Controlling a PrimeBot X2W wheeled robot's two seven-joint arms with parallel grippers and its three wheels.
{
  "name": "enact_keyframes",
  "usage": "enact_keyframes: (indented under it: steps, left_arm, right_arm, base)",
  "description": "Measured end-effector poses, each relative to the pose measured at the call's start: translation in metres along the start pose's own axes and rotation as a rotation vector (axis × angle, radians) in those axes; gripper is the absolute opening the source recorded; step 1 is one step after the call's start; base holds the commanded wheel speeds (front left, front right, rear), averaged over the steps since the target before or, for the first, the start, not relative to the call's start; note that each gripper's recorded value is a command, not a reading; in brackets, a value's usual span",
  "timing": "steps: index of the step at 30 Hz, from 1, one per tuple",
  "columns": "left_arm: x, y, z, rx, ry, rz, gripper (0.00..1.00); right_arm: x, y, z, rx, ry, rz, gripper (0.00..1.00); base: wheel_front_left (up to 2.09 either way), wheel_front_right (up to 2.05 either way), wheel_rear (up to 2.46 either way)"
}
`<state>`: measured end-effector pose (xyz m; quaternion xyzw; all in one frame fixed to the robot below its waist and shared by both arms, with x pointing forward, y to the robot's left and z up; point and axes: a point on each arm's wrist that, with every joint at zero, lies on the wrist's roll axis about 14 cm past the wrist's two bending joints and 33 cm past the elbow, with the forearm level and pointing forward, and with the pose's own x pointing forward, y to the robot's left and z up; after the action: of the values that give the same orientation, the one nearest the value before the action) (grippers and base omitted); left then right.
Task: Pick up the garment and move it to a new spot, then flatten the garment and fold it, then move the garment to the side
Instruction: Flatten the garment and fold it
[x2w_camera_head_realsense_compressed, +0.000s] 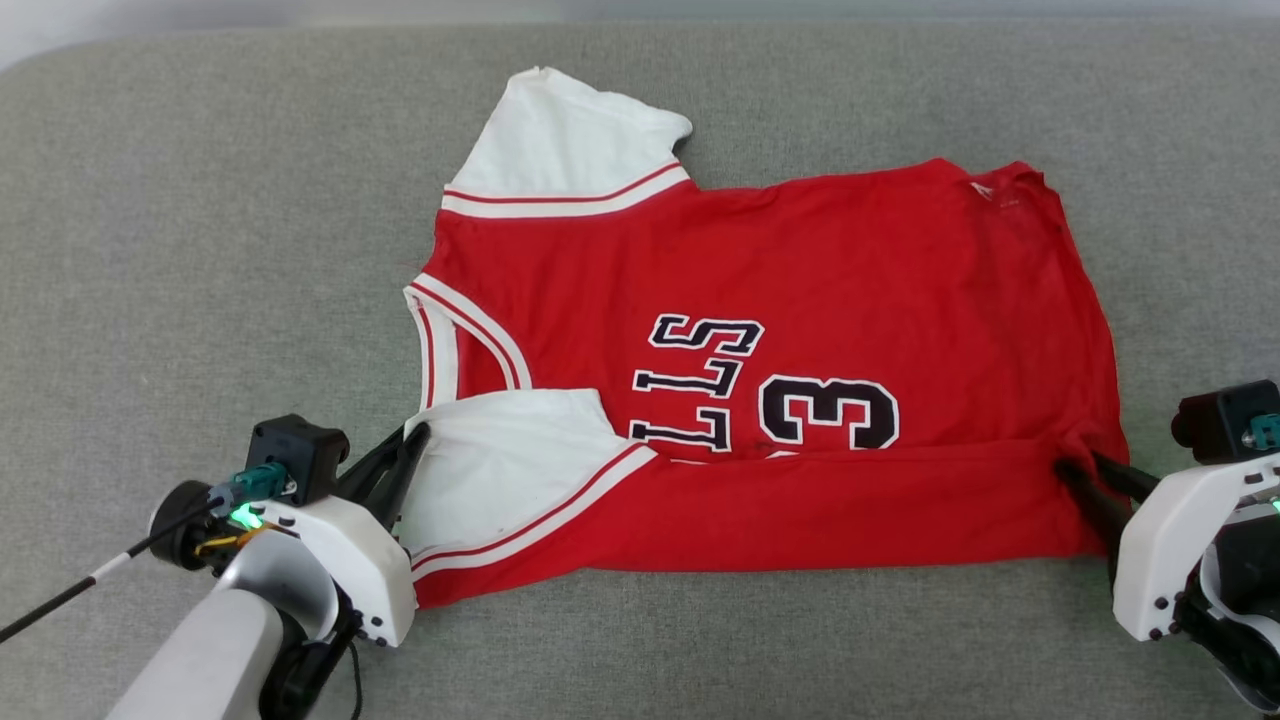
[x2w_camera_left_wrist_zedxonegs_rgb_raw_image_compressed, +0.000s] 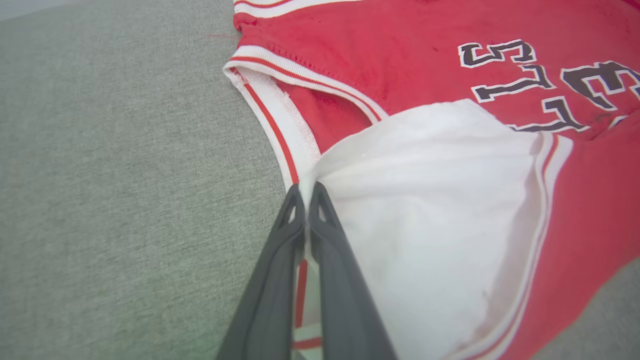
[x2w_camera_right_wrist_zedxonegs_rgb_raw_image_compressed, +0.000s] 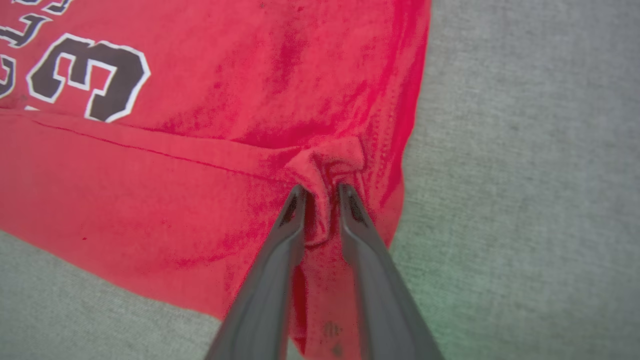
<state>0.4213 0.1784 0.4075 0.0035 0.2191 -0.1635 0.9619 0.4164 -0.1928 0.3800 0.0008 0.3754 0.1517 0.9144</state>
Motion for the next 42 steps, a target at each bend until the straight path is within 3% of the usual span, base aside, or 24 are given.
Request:
enact_keyframes:
  steps: [12,22,32,42]
  left_arm:
    - [-0.033,0.006,0.005,-0.096,-0.073,0.120,1.00]
    - [-0.064,-0.014,-0.007,-0.195,-0.019,0.140,1.00]
    - [-0.061,-0.022,-0.032,-0.144,0.132,0.134,1.00]
    - [-0.046,-0.017,-0.067,-0.127,0.277,0.154,1.00]
  right_arm:
    - [-0.038,0.007,0.018,-0.030,-0.103,-0.049,1.00]
    - [-0.063,0.013,-0.002,0.084,-0.075,-0.101,1.00]
    - [-0.062,0.021,-0.006,0.170,-0.079,-0.108,1.00]
    - [-0.055,0.016,-0.006,0.178,-0.072,-0.119,1.00]
  base:
    - [0.00,0.00,0.00]
    - [0.00,0.00,0.00]
    - [0.00,0.00,0.00]
    - [0.00,0.00,0.00]
